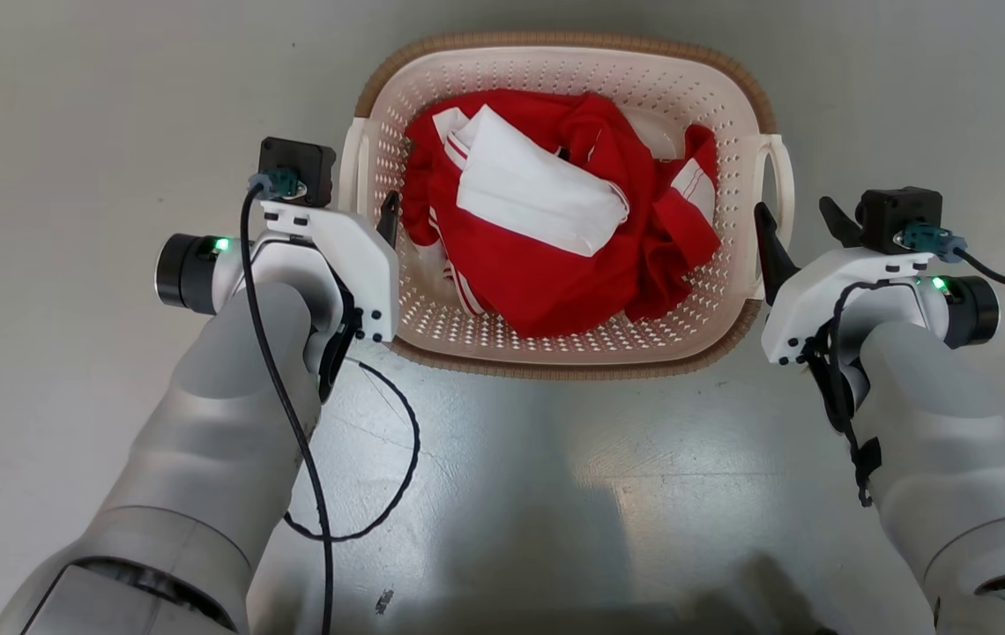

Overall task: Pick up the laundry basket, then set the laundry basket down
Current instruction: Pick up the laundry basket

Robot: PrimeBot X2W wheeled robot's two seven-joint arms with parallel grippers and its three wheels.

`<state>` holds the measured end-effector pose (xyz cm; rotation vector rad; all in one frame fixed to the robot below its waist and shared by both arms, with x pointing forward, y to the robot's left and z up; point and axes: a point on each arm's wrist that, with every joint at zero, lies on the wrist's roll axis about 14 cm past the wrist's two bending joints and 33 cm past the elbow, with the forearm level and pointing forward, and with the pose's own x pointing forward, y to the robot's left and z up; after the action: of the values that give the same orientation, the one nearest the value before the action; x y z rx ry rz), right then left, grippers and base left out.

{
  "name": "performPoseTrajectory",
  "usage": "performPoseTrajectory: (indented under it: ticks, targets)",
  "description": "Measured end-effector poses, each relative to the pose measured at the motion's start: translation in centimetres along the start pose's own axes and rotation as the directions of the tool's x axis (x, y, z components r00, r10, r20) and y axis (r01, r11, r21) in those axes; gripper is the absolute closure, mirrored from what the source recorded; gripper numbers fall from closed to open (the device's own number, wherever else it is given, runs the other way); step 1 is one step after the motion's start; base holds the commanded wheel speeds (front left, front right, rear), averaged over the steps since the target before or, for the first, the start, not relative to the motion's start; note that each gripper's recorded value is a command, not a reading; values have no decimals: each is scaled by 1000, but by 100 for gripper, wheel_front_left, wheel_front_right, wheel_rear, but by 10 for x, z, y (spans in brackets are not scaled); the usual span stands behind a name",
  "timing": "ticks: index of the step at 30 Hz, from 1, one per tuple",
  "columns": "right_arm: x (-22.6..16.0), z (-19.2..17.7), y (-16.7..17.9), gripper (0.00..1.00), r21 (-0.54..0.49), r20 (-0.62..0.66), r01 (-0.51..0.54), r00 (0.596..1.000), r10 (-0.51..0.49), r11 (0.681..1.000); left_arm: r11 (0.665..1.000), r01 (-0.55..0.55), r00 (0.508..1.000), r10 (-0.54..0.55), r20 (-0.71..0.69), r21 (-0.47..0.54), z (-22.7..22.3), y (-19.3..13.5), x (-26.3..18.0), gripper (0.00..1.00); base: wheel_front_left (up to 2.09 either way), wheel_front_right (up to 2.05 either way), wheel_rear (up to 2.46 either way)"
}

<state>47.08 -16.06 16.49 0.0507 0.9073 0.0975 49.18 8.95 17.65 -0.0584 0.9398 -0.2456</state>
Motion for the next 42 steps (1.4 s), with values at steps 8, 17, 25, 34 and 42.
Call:
performPoseTrajectory:
  ticks: [8, 17, 25, 34, 42]
  targets:
    - [7, -14, 8, 0, 4, -37, -29, 999, 29, 1000, 1000, 9, 999, -8, -53, 26, -8, -2, 11, 0, 0, 0, 0]
    - [13, -19, 10, 0, 37, -68, -33, 997, 35, 999, 999, 21, 992, -16, -122, 40, -27, -6, 16, 0, 0, 0, 0]
    - [18, -21, 10, 0, 51, -99, -35, 994, 40, 998, 998, 16, 991, -9, -130, 54, -22, -6, 24, 0, 0, 0, 0]
    - [23, -21, 17, 0, 69, -111, -49, 992, 56, 996, 997, 13, 991, -4, -135, 70, -24, -3, 25, 0, 0, 0, 0]
    - [25, -27, 19, 0, 78, -124, -53, 990, 63, 996, 996, 19, 991, -7, -132, 83, -24, -3, 28, 0, 0, 0, 0]
